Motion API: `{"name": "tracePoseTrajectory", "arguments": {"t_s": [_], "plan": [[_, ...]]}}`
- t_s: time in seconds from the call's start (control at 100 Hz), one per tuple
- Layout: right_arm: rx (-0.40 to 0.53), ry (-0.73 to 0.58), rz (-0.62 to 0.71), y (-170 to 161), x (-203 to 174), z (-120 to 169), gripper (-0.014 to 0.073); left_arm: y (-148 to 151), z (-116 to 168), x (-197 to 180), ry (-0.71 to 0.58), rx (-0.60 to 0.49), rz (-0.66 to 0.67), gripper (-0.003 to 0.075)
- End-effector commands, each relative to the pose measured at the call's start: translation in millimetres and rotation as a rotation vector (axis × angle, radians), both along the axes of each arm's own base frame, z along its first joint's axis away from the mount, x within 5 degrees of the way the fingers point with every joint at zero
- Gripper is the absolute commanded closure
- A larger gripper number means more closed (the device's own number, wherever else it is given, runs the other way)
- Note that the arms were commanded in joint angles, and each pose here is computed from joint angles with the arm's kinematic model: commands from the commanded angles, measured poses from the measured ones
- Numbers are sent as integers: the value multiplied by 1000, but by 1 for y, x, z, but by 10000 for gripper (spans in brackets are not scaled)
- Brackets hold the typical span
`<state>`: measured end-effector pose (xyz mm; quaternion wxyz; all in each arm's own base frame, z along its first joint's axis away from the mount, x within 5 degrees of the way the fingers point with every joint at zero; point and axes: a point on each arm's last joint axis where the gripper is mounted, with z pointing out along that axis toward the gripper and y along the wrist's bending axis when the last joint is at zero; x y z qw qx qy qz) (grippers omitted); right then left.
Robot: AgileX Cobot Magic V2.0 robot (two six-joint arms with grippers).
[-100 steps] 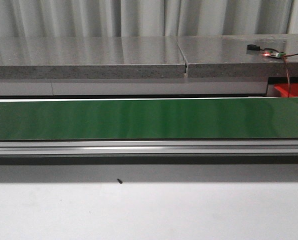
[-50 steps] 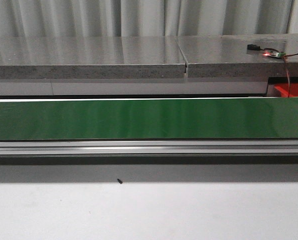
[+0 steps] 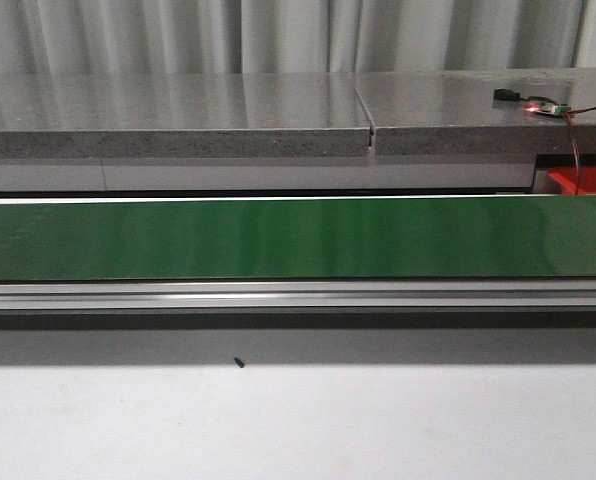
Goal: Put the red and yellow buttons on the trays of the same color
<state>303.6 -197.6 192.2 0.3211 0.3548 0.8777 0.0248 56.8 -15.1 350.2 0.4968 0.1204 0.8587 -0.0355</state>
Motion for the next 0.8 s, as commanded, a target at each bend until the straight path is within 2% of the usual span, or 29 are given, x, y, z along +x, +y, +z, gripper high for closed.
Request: {"name": "tracePoseTrajectory", "arguments": {"t_s": [0.0,0.1,0.17,0.36,0.79], "plan": [[-27,-29,7,-2,1,12,279,-1,12,3,-82,-33,-1,739],[-25,-23,19,-1,0,12,123,-1,12,3,-82,-33,-1,739],[-25,-24,19,-1,0,13,69,-1,12,3,-82,-33,-1,739],[-62,-59,19,0,-2,27,64,-1,12,3,-82,-33,-1,739],[-171,-188,49,18,-20,89,72,-1,12,3,-82,-33,-1,739]]}}
